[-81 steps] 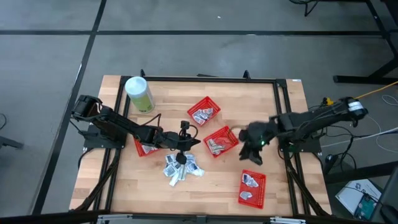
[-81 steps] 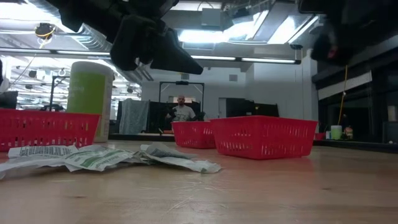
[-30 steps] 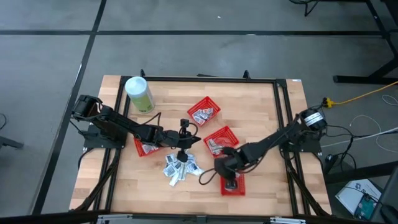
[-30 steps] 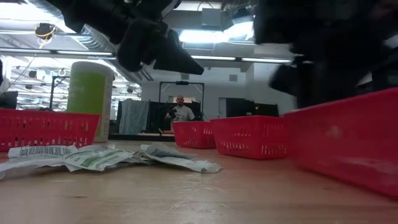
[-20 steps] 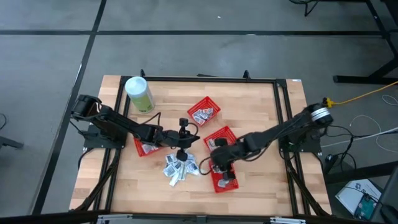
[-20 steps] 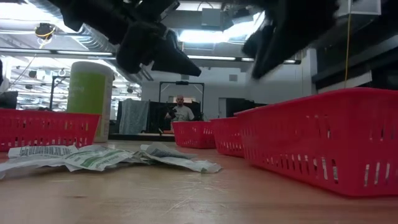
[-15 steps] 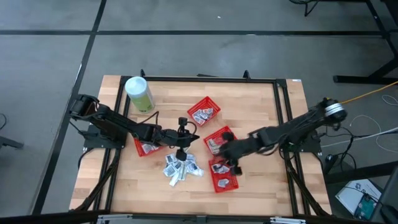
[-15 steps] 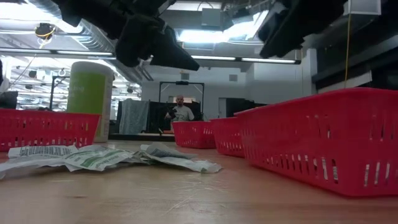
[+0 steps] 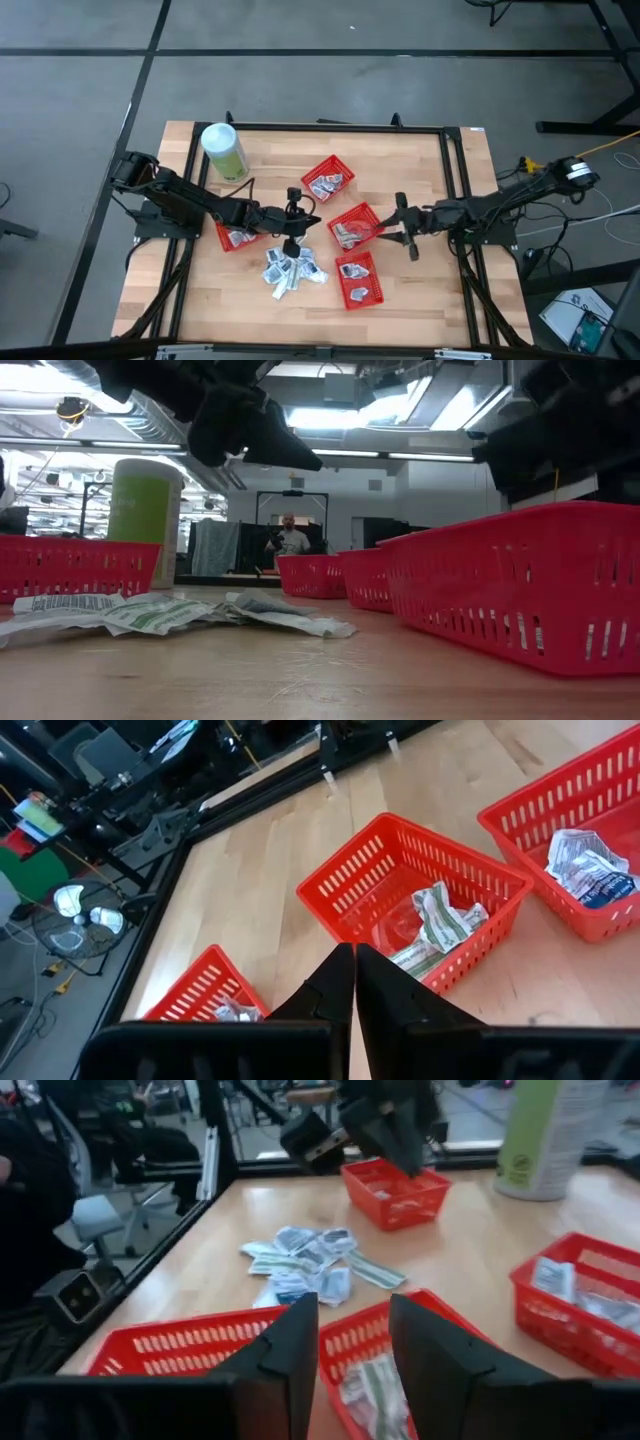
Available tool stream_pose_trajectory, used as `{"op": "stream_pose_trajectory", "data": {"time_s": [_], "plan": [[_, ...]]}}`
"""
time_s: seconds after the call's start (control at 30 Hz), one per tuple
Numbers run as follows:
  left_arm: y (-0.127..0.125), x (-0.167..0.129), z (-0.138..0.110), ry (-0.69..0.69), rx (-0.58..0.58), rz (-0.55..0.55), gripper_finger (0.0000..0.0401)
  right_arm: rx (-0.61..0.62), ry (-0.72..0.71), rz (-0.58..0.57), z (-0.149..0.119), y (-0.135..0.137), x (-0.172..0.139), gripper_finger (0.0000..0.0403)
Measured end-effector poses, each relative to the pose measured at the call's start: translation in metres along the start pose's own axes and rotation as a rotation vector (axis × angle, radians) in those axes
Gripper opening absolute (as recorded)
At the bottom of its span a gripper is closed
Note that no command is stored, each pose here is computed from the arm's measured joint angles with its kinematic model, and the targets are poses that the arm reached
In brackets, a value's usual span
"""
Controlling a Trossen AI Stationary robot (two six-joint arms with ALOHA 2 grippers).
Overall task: Pick & Place First Aid Supplies
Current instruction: Put the green bandage into the red container
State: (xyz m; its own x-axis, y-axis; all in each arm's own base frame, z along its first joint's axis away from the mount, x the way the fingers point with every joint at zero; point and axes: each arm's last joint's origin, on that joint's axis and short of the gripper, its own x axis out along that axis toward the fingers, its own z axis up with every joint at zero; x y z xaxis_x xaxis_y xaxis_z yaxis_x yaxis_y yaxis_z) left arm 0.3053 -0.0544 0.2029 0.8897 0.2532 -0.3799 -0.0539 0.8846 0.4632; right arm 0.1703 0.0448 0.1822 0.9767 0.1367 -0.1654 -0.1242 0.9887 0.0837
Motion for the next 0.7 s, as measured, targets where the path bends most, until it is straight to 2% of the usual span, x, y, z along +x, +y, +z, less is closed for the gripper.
{"op": "stream_pose_trajectory", "data": {"time_s": [0.23, 0.3, 0.43, 0.7], "plan": [[0.010, 0.004, -0.004, 0.017, -0.024, 0.029, 0.0009, -0.025, -0.027, -0.091, -0.030, -0.021, -0.019, 0.0126], [0.012, 0.006, -0.005, 0.026, -0.036, 0.035, 0.0010, -0.027, -0.049, -0.087, -0.036, -0.025, -0.025, 0.0126], [0.017, 0.008, -0.008, 0.042, -0.041, 0.046, 0.0009, -0.054, -0.062, -0.049, -0.031, -0.030, -0.032, 0.0126], [0.024, 0.011, -0.011, 0.056, -0.053, 0.067, 0.0008, -0.078, -0.017, -0.128, -0.035, -0.036, -0.051, 0.0126]]}}
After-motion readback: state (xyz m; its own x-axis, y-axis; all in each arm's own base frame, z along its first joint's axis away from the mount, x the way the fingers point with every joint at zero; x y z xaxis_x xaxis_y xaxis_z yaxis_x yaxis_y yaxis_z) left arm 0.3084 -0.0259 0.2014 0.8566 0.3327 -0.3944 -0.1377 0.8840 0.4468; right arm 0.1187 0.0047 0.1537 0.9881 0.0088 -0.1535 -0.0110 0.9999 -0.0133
